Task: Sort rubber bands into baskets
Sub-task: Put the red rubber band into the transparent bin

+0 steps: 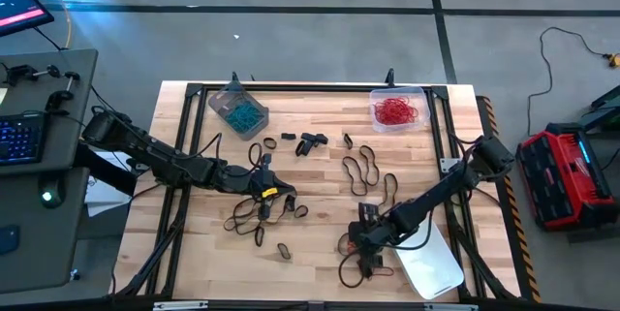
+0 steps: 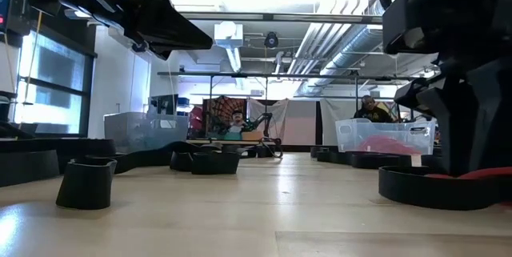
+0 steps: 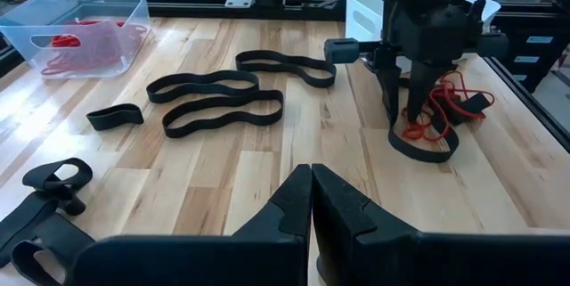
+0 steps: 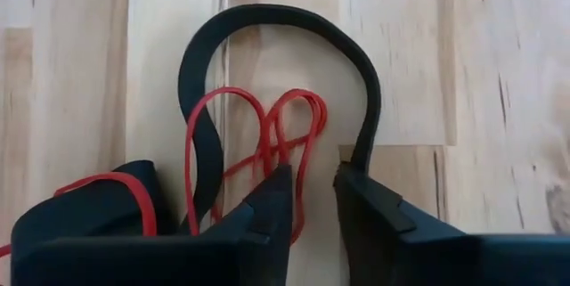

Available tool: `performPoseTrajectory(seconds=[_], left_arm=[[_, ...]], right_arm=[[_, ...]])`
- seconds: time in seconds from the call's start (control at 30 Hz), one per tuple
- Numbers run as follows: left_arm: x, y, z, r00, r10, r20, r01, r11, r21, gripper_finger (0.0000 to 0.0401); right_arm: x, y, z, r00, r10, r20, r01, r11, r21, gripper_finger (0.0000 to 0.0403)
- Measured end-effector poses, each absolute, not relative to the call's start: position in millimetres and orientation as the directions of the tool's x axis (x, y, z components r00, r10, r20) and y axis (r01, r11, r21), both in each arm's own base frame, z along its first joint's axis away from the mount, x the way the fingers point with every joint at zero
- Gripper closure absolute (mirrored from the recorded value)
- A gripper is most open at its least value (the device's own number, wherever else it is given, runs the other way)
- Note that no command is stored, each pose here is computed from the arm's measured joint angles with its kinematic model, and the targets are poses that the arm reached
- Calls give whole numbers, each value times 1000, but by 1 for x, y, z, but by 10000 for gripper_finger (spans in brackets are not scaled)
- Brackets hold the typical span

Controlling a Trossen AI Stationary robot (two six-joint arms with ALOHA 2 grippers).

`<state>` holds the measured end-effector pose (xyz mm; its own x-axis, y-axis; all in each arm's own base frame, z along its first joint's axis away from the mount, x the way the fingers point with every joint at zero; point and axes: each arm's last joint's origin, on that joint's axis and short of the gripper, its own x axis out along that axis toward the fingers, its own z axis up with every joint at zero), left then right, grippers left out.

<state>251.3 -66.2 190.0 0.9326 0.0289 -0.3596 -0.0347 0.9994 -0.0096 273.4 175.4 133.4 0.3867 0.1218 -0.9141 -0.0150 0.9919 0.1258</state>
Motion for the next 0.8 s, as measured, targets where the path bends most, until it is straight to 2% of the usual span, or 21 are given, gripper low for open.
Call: performPoseTrajectory(seconds=[0.13, 0.2, 0.37, 0.8], left_arm=[[251, -66, 190, 933, 29, -360, -35, 999, -10, 398], [251, -66, 190, 933, 29, -360, -35, 999, -10, 398], [251, -66, 190, 933, 29, -360, -35, 999, -9, 398], [251, -66, 190, 932, 29, -362, -35, 999, -9, 398]], right_arm=[[272, 174, 133, 372, 112, -921, -15, 993, 114, 382], [272, 174, 133, 369, 109, -923, -20, 994, 109, 396], [269, 173, 137, 364, 115, -924, -8, 993, 121, 399], [260, 164, 182, 502, 74, -862, 26, 995, 101, 402]])
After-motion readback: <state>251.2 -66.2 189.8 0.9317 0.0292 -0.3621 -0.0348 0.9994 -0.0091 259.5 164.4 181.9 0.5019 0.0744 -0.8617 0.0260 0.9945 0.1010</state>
